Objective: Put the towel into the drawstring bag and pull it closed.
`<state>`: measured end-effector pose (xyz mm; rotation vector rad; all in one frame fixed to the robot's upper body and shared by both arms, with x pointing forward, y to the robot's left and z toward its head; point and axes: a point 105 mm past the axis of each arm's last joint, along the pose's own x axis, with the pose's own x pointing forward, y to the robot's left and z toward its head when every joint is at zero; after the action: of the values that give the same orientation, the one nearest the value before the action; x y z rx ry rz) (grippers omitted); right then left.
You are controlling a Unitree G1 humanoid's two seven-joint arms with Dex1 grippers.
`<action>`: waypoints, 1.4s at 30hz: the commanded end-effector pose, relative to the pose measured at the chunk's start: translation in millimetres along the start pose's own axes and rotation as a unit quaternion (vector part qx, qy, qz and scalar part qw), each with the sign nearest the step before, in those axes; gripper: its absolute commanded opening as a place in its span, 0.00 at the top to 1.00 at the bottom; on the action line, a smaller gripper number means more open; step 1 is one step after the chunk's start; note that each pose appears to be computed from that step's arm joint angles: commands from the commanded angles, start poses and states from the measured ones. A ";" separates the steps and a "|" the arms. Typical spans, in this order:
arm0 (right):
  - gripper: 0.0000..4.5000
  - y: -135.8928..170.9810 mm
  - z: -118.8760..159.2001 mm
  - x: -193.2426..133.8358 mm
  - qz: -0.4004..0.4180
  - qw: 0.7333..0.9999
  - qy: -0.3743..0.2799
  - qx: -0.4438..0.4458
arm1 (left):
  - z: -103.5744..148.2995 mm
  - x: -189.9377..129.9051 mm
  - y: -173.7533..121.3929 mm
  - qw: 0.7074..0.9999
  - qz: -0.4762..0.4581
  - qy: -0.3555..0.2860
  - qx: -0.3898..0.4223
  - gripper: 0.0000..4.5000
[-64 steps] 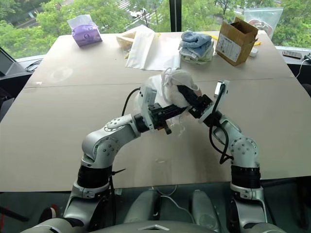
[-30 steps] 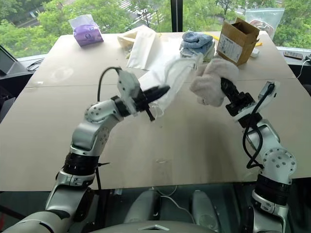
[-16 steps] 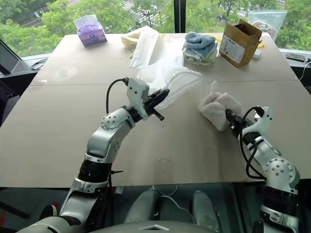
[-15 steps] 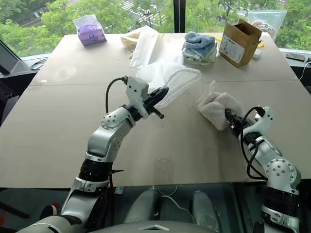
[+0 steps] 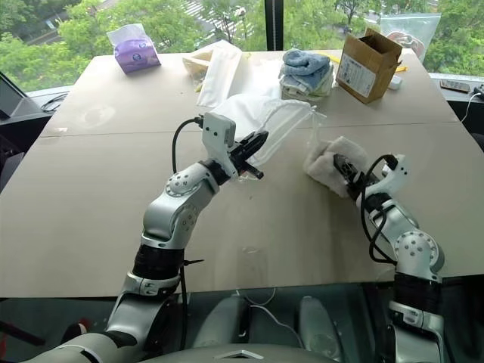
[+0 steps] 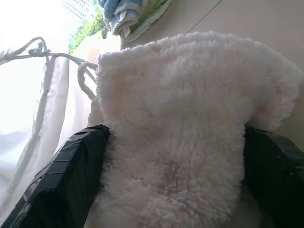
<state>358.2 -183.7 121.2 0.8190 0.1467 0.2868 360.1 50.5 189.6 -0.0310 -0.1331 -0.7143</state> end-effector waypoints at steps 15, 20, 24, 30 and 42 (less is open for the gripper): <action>0.84 -31.8 -50.6 9.4 -0.089 0.942 0.164 -0.278 | 16.3 -5.5 4.2 1.000 -0.003 -0.020 0.014 1.00; 0.99 3.1 -32.2 13.6 -0.014 0.981 0.089 -0.170 | 15.7 -5.4 4.5 1.000 -0.005 -0.019 0.011 1.00; 0.99 60.6 -1.4 -3.6 0.152 0.988 0.007 -0.039 | 16.4 -4.6 6.4 1.000 -0.007 -0.018 0.008 1.00; 0.99 104.2 24.6 -62.9 0.331 0.943 -0.014 0.004 | 20.3 -1.2 9.5 1.000 -0.011 -0.021 0.007 1.00; 0.99 134.3 31.8 -29.0 0.358 0.930 -0.066 0.057 | 39.9 -5.8 -13.3 0.986 -0.092 -0.055 -0.127 1.00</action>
<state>308.4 -128.2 241.6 0.9916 -0.2649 0.9390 351.0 48.0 209.2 -0.2873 -0.0881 -0.8738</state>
